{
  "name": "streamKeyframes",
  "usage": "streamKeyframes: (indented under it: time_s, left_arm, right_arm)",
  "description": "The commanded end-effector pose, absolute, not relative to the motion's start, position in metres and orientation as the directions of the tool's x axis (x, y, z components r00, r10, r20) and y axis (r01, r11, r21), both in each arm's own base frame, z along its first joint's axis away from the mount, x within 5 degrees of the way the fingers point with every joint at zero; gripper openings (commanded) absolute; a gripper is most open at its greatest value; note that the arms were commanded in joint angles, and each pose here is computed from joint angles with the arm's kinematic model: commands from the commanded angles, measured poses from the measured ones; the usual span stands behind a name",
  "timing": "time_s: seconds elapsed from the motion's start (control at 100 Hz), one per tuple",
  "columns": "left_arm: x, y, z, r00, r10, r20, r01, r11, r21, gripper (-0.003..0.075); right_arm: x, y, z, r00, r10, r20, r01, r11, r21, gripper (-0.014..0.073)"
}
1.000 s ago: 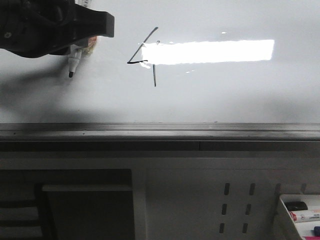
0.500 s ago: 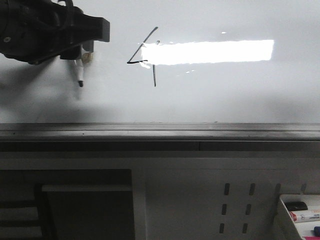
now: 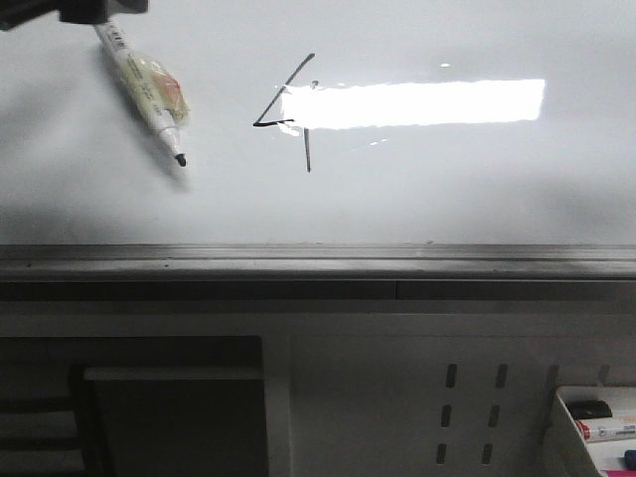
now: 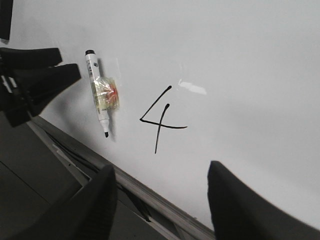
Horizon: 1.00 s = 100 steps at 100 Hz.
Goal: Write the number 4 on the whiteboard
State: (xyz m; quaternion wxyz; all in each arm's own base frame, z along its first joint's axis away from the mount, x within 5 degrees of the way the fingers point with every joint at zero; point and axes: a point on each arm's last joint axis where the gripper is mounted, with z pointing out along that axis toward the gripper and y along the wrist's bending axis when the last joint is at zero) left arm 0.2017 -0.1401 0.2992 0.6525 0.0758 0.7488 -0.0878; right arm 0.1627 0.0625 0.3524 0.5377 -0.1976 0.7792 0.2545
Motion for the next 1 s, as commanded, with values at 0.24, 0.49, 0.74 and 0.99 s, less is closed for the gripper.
streamKeyframes:
  time_s: [0.24,0.49,0.74,0.99]
  left_arm:
    - [0.143,-0.081,0.354,0.092,0.016,-0.996,0.255,0.966,0.039,0.0398]
    - [0.092,-0.050,0.333,0.128,-0.034,-0.991,0.427,0.904,0.025,-0.0021]
    - [0.065,-0.025,0.292,0.138,-0.119,-0.983,0.456,0.889,-0.044,-0.0020]
    - [0.050,-0.008,0.282,0.199,-0.215,-0.956,0.461,0.881,-0.102,-0.0020]
  right_arm:
    - [0.152,0.055,0.372,-0.217,0.017,-0.976,-0.528,0.839,0.132,0.0154]
    - [0.106,0.041,0.346,-0.032,-0.036,-0.999,-0.434,0.901,-0.018,-0.0064]
    - [0.065,0.034,0.293,0.041,-0.040,-0.998,-0.381,0.923,-0.053,-0.0066]
    - [0.049,0.032,0.267,0.079,0.007,-0.997,-0.374,0.927,-0.023,-0.0066]
